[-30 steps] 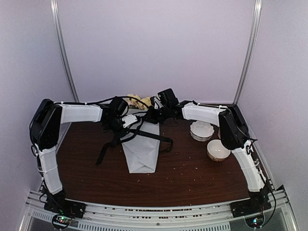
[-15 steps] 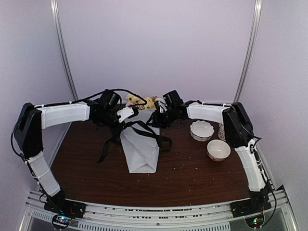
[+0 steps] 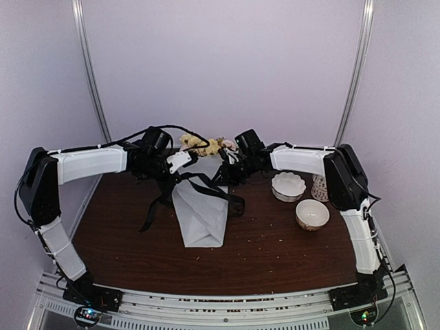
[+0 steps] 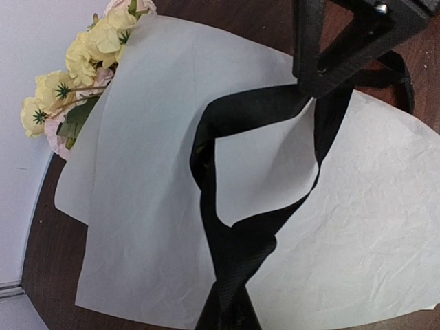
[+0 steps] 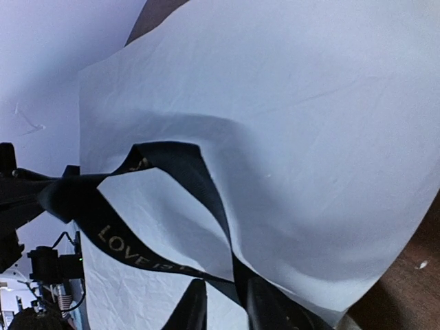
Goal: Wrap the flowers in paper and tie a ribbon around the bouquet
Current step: Cross the ribbon over the folded bouquet.
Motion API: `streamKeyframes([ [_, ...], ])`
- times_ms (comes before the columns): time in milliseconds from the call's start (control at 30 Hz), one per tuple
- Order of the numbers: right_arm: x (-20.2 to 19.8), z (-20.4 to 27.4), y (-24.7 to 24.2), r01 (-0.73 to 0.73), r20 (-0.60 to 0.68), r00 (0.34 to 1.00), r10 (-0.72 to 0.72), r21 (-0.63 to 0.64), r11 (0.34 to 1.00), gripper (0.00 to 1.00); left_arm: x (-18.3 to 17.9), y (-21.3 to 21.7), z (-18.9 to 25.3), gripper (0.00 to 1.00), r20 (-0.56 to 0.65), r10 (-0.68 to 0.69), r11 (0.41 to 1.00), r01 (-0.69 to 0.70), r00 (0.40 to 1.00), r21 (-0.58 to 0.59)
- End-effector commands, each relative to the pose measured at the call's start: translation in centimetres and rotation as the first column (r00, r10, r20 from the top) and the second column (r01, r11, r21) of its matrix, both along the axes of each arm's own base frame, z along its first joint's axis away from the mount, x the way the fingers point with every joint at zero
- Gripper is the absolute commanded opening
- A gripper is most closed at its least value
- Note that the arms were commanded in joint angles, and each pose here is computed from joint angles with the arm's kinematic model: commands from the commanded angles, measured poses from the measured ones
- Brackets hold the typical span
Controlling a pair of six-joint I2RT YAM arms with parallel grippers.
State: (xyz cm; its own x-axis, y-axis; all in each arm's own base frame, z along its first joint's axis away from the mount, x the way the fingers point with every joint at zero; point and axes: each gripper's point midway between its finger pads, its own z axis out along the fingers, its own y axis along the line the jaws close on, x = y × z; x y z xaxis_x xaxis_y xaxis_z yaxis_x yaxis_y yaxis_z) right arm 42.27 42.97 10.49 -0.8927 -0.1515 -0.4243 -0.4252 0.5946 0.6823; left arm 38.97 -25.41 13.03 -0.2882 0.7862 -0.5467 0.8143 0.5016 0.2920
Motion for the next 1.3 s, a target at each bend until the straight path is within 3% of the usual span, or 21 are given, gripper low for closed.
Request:
streamKeyframes([
  [0, 1.8, 0.1, 0.4, 0.013, 0.057, 0.998, -0.010, -0.042, 0.999, 0.12, 0.2, -1.4, 3.1, 0.00, 0.063, -0.026, 0.995, 0.031, 0.998, -0.094],
  [100, 1.7, -0.7, 1.6, -0.006, 0.036, 0.999, 0.007, -0.031, 1.000, 0.04, -0.2, -1.9, 3.5, 0.00, 0.057, -0.046, 0.992, 0.053, 0.997, -0.119],
  [400, -2.0, -2.1, 5.7, -0.141, -0.016, 0.990, 0.142, 0.021, 0.990, 0.04, -0.8, -3.6, 4.1, 0.00, 0.046, -0.114, 0.980, 0.120, 0.992, -0.161],
  [733, -8.3, 0.1, 6.9, -0.343, -0.047, 0.934, 0.353, 0.144, 0.928, 0.04, 1.6, -3.6, 4.8, 0.00, 0.079, 0.005, 0.981, 0.010, 0.997, -0.193],
  [1033, -5.7, 5.3, 1.8, -0.210, 0.052, 0.978, 0.204, 0.193, 0.958, 0.18, 1.1, -3.2, 3.8, 0.00, 0.069, 0.015, 0.981, -0.002, 0.997, -0.193],
  [1267, -2.2, 3.3, -1.7, -0.061, 0.085, 0.995, 0.060, 0.007, 0.998, 0.35, 0.9, -3.1, 3.6, 0.00, 0.063, 0.008, 0.982, 0.003, 0.998, -0.186],
])
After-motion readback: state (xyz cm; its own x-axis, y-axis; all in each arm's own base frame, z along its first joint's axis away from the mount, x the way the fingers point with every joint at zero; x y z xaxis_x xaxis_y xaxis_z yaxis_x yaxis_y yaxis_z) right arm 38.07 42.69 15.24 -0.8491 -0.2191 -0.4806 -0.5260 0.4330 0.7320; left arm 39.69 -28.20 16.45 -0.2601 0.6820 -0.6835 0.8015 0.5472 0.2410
